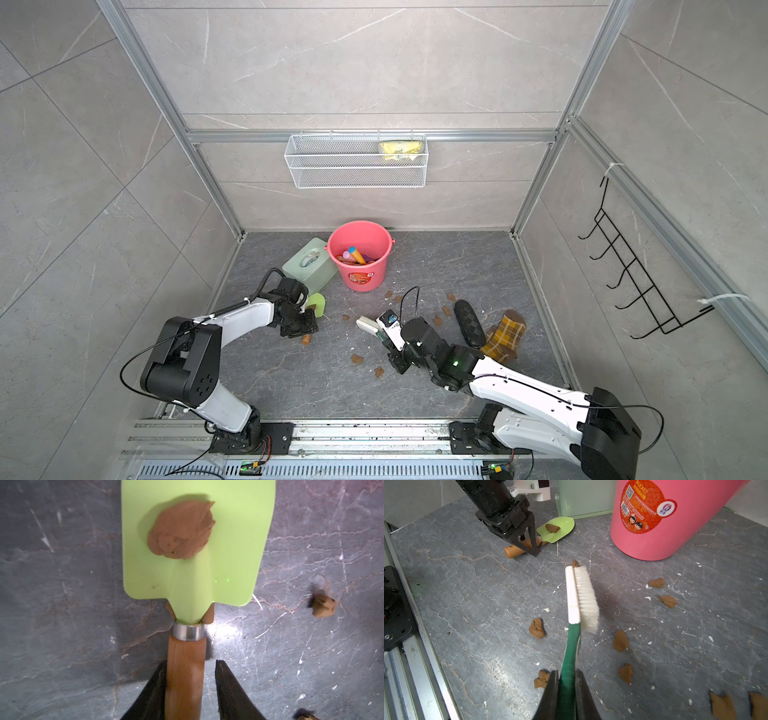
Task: Brush the soil off the hand trowel and place it into the bucket
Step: Pick up the hand trowel from the center of the board, then brush off the soil from the hand trowel.
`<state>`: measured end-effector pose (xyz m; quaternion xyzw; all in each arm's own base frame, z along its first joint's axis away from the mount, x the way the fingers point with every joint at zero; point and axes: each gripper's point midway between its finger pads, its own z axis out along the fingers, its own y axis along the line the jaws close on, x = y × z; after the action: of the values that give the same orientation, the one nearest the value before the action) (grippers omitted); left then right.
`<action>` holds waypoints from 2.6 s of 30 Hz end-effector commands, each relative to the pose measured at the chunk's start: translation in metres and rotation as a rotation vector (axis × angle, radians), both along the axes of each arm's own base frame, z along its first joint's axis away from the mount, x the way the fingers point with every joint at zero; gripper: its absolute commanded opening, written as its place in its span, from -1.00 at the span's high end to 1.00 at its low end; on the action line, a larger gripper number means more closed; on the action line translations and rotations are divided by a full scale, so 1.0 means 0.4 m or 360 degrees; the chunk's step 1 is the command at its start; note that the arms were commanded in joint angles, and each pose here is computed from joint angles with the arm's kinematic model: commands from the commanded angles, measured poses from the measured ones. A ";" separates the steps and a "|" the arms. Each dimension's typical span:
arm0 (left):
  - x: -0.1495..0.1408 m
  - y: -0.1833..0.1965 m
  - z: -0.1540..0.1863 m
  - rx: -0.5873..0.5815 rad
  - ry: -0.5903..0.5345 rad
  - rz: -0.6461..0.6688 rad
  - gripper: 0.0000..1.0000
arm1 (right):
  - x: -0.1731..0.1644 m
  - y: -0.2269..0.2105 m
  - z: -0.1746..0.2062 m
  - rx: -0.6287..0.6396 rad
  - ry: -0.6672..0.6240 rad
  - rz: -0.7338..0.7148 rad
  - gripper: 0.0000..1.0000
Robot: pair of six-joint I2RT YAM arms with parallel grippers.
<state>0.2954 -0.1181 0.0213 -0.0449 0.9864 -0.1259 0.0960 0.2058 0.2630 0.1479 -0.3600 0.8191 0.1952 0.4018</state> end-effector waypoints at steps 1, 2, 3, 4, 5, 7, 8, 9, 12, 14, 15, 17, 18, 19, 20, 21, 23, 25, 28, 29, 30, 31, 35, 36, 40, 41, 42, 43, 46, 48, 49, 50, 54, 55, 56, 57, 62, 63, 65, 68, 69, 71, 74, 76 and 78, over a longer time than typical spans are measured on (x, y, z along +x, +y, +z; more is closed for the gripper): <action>-0.040 -0.001 -0.034 -0.0028 0.0106 0.0040 0.23 | 0.010 0.014 0.023 0.0063 -0.0008 -0.0011 1.00; -0.042 -0.001 -0.034 -0.0030 0.0108 0.0044 0.24 | 0.010 0.013 0.022 0.0063 -0.0005 -0.0013 1.00; -0.046 -0.001 -0.035 -0.0031 0.0109 0.0048 0.24 | 0.010 0.013 0.022 0.0063 -0.0007 -0.0014 1.00; -0.049 0.000 -0.034 -0.0032 0.0107 0.0047 0.24 | 0.011 0.012 0.022 0.0064 -0.0007 -0.0017 1.00; -0.054 0.003 -0.036 -0.0023 0.0109 0.0051 0.24 | 0.011 0.010 0.019 0.0061 -0.0004 -0.0022 1.00; -0.063 0.008 -0.036 -0.0015 0.0107 0.0059 0.23 | 0.011 0.009 0.016 0.0062 0.0000 -0.0027 1.00; -0.067 0.009 -0.038 -0.0017 0.0109 0.0064 0.22 | 0.010 0.009 0.013 0.0062 0.0005 -0.0029 1.00; -0.072 0.011 -0.040 -0.0017 0.0114 0.0071 0.22 | 0.010 0.008 0.012 0.0064 0.0006 -0.0031 1.00; -0.081 0.009 -0.044 -0.0022 0.0116 0.0073 0.22 | 0.011 0.008 0.008 0.0061 0.0010 -0.0034 1.00; -0.084 0.007 -0.043 -0.0024 0.0115 0.0070 0.22 | 0.012 0.007 0.005 0.0057 0.0010 -0.0039 1.00; -0.086 0.007 -0.043 -0.0025 0.0116 0.0069 0.23 | 0.013 0.007 0.006 0.0059 0.0012 -0.0039 1.00; -0.088 0.005 -0.040 -0.0027 0.0112 0.0065 0.23 | 0.012 0.007 0.005 0.0058 0.0015 -0.0039 1.00; -0.090 0.006 -0.037 -0.0025 0.0110 0.0065 0.23 | 0.012 0.007 0.005 0.0060 0.0015 -0.0040 1.00; -0.090 0.006 -0.034 -0.0024 0.0105 0.0065 0.22 | 0.012 0.007 0.004 0.0060 0.0016 -0.0040 1.00; -0.090 0.007 -0.031 -0.0023 0.0101 0.0065 0.23 | 0.011 0.007 0.003 0.0061 0.0018 -0.0041 1.00; -0.091 0.007 -0.029 -0.0024 0.0095 0.0064 0.23 | 0.012 0.007 0.004 0.0062 0.0017 -0.0042 1.00; -0.091 0.008 -0.025 -0.0020 0.0090 0.0067 0.23 | 0.012 0.007 0.001 0.0061 0.0020 -0.0044 1.00; -0.091 0.010 -0.023 -0.0016 0.0088 0.0069 0.26 | 0.012 0.006 0.000 0.0062 0.0022 -0.0045 1.00; -0.088 0.012 -0.025 -0.0004 0.0082 0.0065 0.29 | 0.012 0.006 -0.001 0.0062 0.0025 -0.0049 1.00; -0.085 0.014 -0.028 0.0005 0.0081 0.0062 0.30 | 0.013 0.006 -0.001 0.0062 0.0023 -0.0048 1.00; -0.083 0.014 -0.029 0.0009 0.0082 0.0059 0.32 | 0.013 0.007 0.001 0.0066 0.0023 -0.0050 1.00; -0.081 0.013 -0.031 0.0010 0.0082 0.0057 0.34 | 0.013 0.006 0.000 0.0063 0.0023 -0.0049 1.00; -0.068 0.013 -0.016 0.0018 0.0044 0.0041 0.43 | 0.014 0.003 -0.001 0.0058 0.0022 -0.0056 1.00; -0.066 0.013 -0.008 0.0017 0.0032 0.0039 0.47 | 0.014 0.001 -0.001 0.0056 0.0021 -0.0058 1.00; -0.067 0.001 0.025 -0.0042 -0.0013 0.0024 0.73 | 0.016 -0.005 0.002 0.0045 0.0006 -0.0067 1.00; -0.071 -0.007 0.034 -0.0077 -0.0013 0.0018 0.85 | 0.018 -0.008 0.003 0.0038 0.0000 -0.0073 1.00; -0.075 -0.017 0.045 -0.0112 -0.0010 0.0009 0.94 | 0.020 -0.011 0.008 0.0035 -0.0012 -0.0076 1.00; -0.081 -0.027 0.057 -0.0147 -0.0005 -0.0003 1.00 | 0.021 -0.014 0.012 0.0030 -0.0022 -0.0076 1.00; -0.107 -0.071 0.111 -0.0269 0.0003 -0.0069 1.00 | 0.023 -0.024 0.022 0.0004 -0.0064 -0.0069 1.00; -0.131 -0.114 0.155 -0.0396 0.0030 -0.0142 1.00 | 0.027 -0.031 0.027 -0.0022 -0.0098 -0.0064 1.00; -0.145 -0.134 0.181 -0.0459 0.0049 -0.0183 1.00 | 0.028 -0.032 0.029 -0.0039 -0.0116 -0.0052 1.00; -0.159 -0.150 0.205 -0.0491 0.0061 -0.0229 1.00 | 0.027 -0.029 0.030 -0.0050 -0.0127 -0.0026 1.00; -0.221 -0.189 0.286 -0.0561 0.0154 -0.0383 1.00 | 0.004 0.005 0.025 -0.0108 -0.0154 0.0145 1.00; -0.238 -0.196 0.305 -0.0572 0.0178 -0.0420 1.00 | -0.006 0.016 0.030 -0.0121 -0.0206 0.0187 1.00; -0.254 -0.202 0.321 -0.0586 0.0205 -0.0447 1.00 | -0.015 0.023 0.031 -0.0132 -0.0245 0.0222 1.00; -0.265 -0.209 0.338 -0.0606 0.0218 -0.0474 1.00 | -0.024 0.029 0.033 -0.0146 -0.0280 0.0254 1.00; -0.313 -0.247 0.421 -0.0694 0.0240 -0.0647 1.00 | -0.060 0.062 0.031 -0.0204 -0.0375 0.0385 1.00; -0.317 -0.247 0.426 -0.0657 0.0229 -0.0689 1.00 | -0.065 0.065 0.035 -0.0187 -0.0368 0.0393 1.00; -0.317 -0.238 0.422 -0.0515 0.0198 -0.0767 1.00 | -0.080 0.067 0.049 -0.0125 -0.0320 0.0399 1.00; -0.300 -0.220 0.409 -0.0340 0.0117 -0.0859 1.00 | -0.114 0.058 0.072 -0.0041 -0.0229 0.0431 1.00; -0.294 -0.220 0.406 -0.0314 0.0087 -0.0883 1.00 | -0.128 0.053 0.080 -0.0009 -0.0206 0.0450 1.00; -0.277 -0.221 0.399 -0.0250 0.0005 -0.0944 1.00 | -0.151 0.034 0.104 0.0070 -0.0154 0.0448 1.00; -0.270 -0.240 0.389 -0.0193 -0.0098 -0.1082 1.00 | -0.166 -0.002 0.146 0.0190 -0.0084 0.0403 1.00; -0.269 -0.256 0.383 -0.0161 -0.0175 -0.1180 1.00 | -0.166 -0.022 0.177 0.0293 -0.0035 0.0363 1.00; -0.266 -0.272 0.380 -0.0157 -0.0246 -0.1254 1.00 | -0.157 -0.035 0.203 0.0392 0.0032 0.0319 1.00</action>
<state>0.1806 -0.2196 0.1718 0.2815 0.9327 -0.2155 0.0668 0.1486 0.2523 0.2139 -0.4205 0.7411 0.2858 0.4385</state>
